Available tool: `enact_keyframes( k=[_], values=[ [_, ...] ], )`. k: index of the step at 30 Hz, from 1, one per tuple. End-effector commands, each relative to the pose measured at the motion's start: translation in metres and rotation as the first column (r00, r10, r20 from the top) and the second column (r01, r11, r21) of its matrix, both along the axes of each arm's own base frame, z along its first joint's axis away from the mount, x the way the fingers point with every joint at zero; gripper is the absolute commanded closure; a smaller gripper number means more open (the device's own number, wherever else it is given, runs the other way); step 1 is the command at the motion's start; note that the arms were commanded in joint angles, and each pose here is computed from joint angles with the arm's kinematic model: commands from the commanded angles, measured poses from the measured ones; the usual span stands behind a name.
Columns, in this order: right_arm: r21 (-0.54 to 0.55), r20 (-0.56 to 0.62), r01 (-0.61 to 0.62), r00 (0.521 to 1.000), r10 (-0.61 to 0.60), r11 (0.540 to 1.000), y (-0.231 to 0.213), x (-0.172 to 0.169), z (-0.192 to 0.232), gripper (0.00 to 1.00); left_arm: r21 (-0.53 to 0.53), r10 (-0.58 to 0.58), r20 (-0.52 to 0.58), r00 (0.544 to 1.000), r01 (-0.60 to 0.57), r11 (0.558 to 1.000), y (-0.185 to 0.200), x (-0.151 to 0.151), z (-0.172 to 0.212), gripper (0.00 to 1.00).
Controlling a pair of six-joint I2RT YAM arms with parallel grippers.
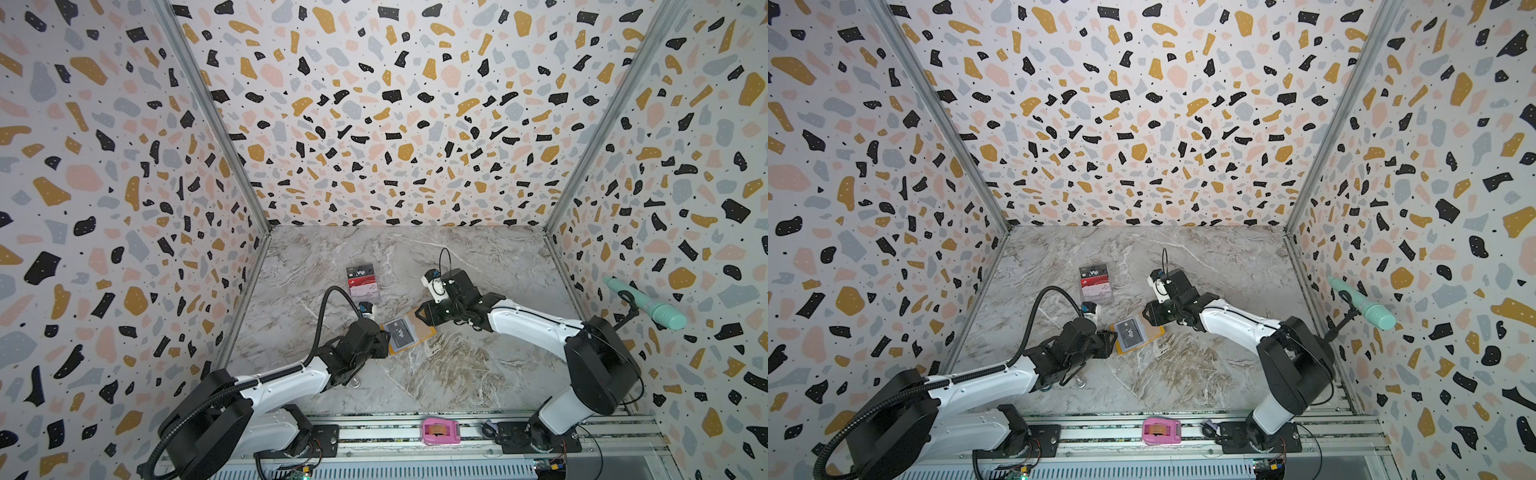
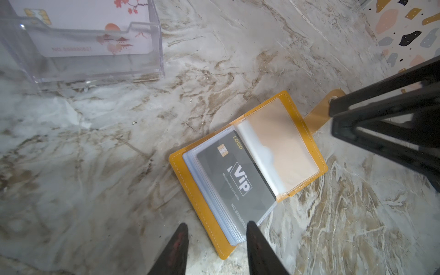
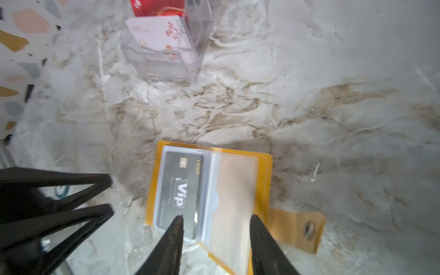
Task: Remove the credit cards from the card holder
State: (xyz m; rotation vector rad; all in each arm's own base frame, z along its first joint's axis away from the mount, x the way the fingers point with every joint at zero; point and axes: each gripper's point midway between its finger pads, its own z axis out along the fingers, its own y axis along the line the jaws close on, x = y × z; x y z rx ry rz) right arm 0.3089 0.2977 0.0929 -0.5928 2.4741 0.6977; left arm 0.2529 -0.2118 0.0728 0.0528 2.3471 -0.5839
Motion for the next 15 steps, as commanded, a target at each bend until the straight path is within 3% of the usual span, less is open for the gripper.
enact_keyframes(
  k=[1,7,15],
  values=[
    [-0.087,0.015,0.035,0.999,-0.034,0.996,-0.008,0.011,-0.012,0.55,-0.019,0.025,0.027,0.999,-0.024,1.0,0.002,0.006,0.013,0.57],
    [-0.085,-0.043,0.033,0.998,-0.037,0.996,-0.007,0.004,-0.028,0.57,-0.017,0.038,0.044,0.998,-0.037,0.999,0.008,0.003,0.017,0.52],
    [-0.054,-0.136,0.031,0.99,-0.038,0.998,-0.009,-0.022,-0.045,0.68,-0.01,0.032,0.032,0.999,-0.031,0.999,0.009,0.001,0.008,0.52]
  ],
)
